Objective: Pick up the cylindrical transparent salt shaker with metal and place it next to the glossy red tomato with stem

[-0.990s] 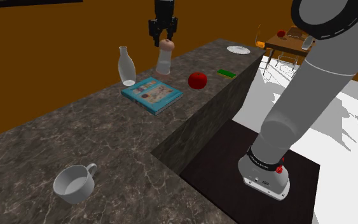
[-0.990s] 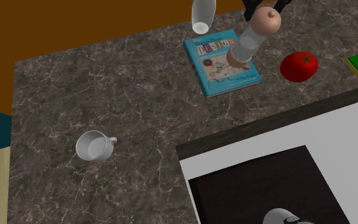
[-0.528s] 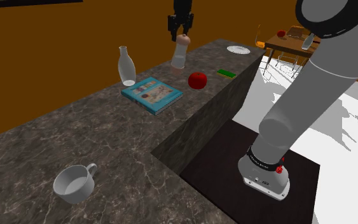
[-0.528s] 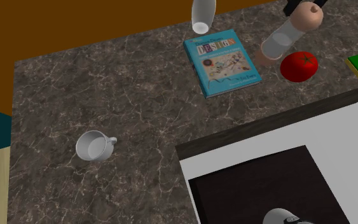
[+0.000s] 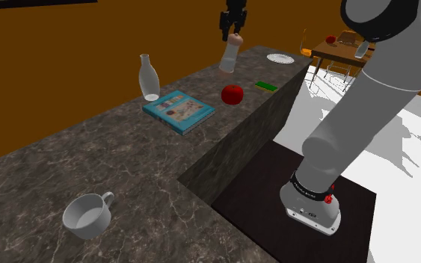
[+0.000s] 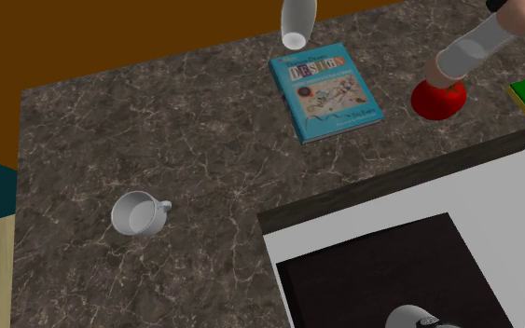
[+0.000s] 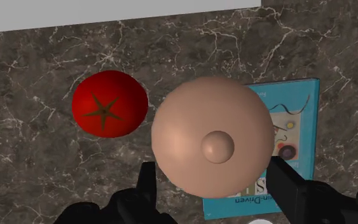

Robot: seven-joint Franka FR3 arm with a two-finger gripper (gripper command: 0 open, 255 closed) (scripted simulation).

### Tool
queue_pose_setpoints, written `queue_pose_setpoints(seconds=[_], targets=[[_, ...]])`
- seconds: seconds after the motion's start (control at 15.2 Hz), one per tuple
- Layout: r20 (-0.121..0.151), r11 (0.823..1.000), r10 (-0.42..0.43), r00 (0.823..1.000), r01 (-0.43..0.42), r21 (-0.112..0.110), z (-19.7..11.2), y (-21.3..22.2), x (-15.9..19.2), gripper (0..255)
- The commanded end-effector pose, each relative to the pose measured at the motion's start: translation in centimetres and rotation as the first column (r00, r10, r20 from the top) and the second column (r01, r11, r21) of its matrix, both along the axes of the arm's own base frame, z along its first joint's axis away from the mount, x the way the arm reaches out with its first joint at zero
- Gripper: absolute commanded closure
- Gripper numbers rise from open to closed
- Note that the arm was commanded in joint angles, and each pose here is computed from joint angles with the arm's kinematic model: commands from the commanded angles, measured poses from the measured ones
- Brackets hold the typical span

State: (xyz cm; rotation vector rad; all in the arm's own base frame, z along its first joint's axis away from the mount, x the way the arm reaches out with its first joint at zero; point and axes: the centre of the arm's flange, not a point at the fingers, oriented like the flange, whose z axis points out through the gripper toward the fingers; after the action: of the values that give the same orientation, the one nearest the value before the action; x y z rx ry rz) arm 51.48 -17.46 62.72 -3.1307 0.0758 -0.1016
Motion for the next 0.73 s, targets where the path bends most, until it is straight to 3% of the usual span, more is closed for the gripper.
queue_pose_setpoints(seconds=[0.0,0.66], targets=[[0.0,1.0,0.002,1.0,-0.002,0.0,0.4,-2.7,-0.8,255],[0.0,1.0,0.002,1.0,-0.002,0.0,2.0,-15.4,-3.9,255]])
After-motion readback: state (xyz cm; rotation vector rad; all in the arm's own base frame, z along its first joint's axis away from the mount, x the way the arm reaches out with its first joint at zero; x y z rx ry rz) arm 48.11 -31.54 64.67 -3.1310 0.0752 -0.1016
